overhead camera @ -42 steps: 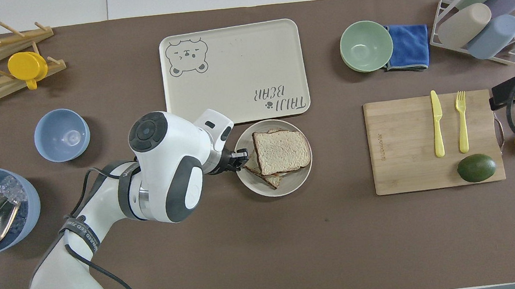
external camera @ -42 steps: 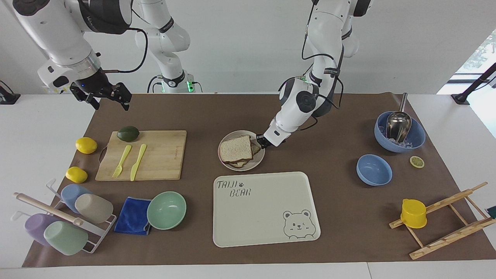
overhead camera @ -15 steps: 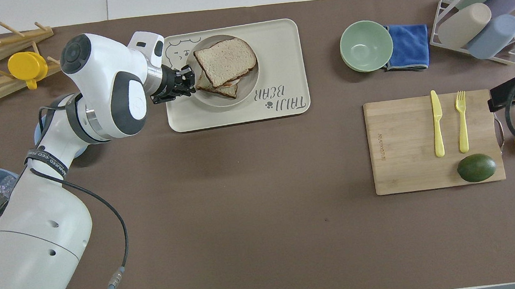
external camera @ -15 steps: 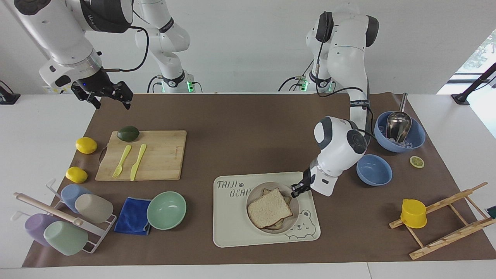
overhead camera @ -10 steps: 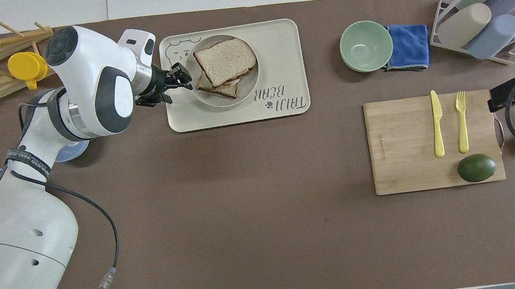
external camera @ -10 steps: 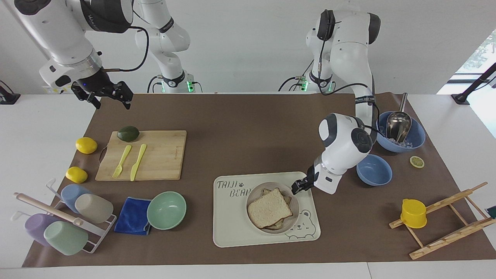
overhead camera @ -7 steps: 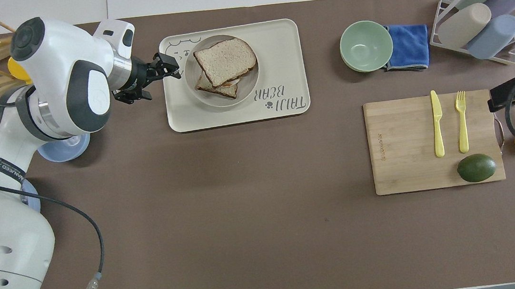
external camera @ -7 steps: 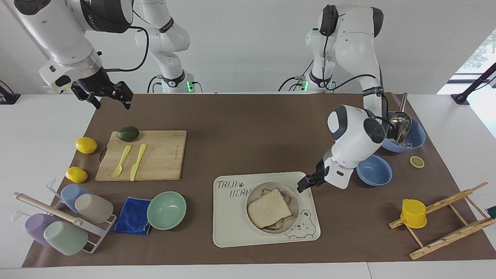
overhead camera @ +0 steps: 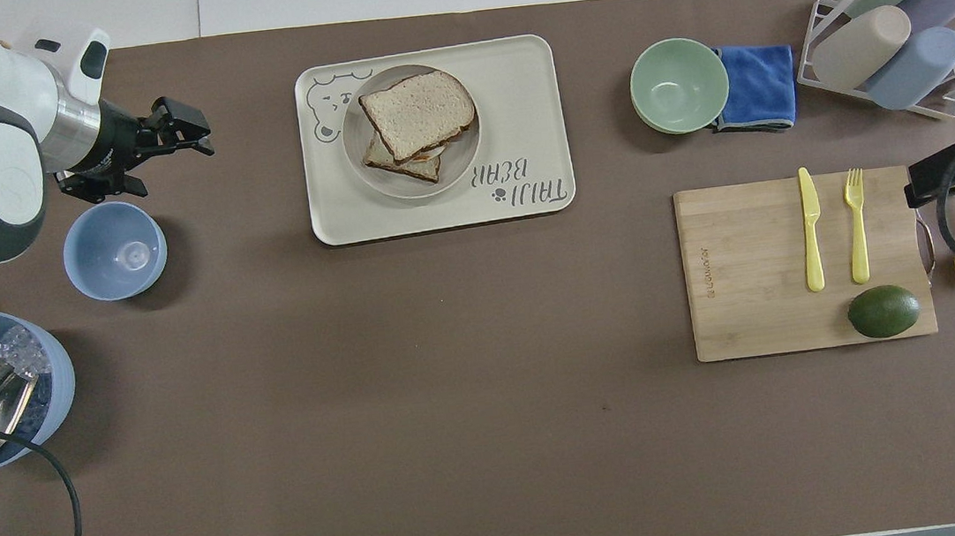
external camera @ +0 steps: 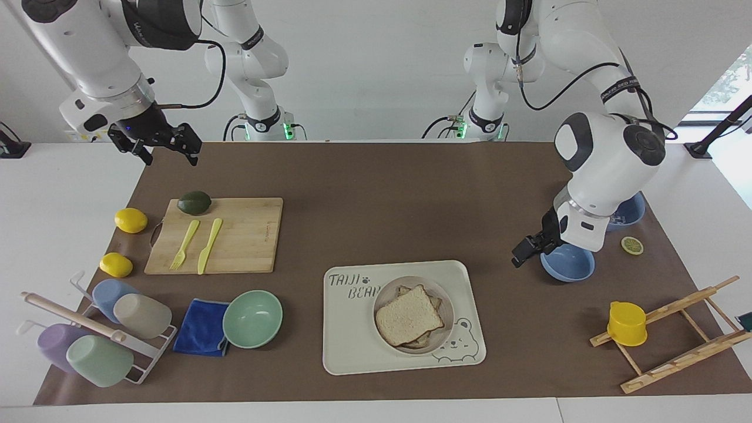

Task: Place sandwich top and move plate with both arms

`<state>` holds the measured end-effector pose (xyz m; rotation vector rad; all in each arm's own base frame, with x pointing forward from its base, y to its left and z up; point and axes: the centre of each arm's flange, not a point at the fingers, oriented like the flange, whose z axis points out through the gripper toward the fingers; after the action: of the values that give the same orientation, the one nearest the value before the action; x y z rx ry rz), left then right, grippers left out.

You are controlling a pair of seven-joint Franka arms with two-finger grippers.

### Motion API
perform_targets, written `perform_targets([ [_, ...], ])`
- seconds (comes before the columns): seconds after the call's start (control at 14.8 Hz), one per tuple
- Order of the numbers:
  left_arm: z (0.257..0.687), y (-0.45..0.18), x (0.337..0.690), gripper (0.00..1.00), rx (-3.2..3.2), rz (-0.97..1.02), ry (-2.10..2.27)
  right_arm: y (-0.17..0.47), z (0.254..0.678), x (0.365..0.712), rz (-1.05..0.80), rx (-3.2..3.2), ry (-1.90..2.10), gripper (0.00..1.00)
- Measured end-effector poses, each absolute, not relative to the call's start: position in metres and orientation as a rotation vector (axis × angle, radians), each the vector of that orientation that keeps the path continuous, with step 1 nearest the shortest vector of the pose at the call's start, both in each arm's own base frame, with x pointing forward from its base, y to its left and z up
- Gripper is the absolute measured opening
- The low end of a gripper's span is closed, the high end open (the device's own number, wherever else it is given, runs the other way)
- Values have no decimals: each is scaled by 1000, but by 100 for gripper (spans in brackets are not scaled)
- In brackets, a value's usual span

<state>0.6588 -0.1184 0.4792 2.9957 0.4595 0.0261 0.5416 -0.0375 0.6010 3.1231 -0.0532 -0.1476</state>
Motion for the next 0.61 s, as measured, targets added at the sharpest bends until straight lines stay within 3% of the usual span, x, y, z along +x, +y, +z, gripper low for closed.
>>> perform_targets([
  [0.61,588,-61,594,100,3060,-53,345,-37,601,542,-148,3123,-53,100],
])
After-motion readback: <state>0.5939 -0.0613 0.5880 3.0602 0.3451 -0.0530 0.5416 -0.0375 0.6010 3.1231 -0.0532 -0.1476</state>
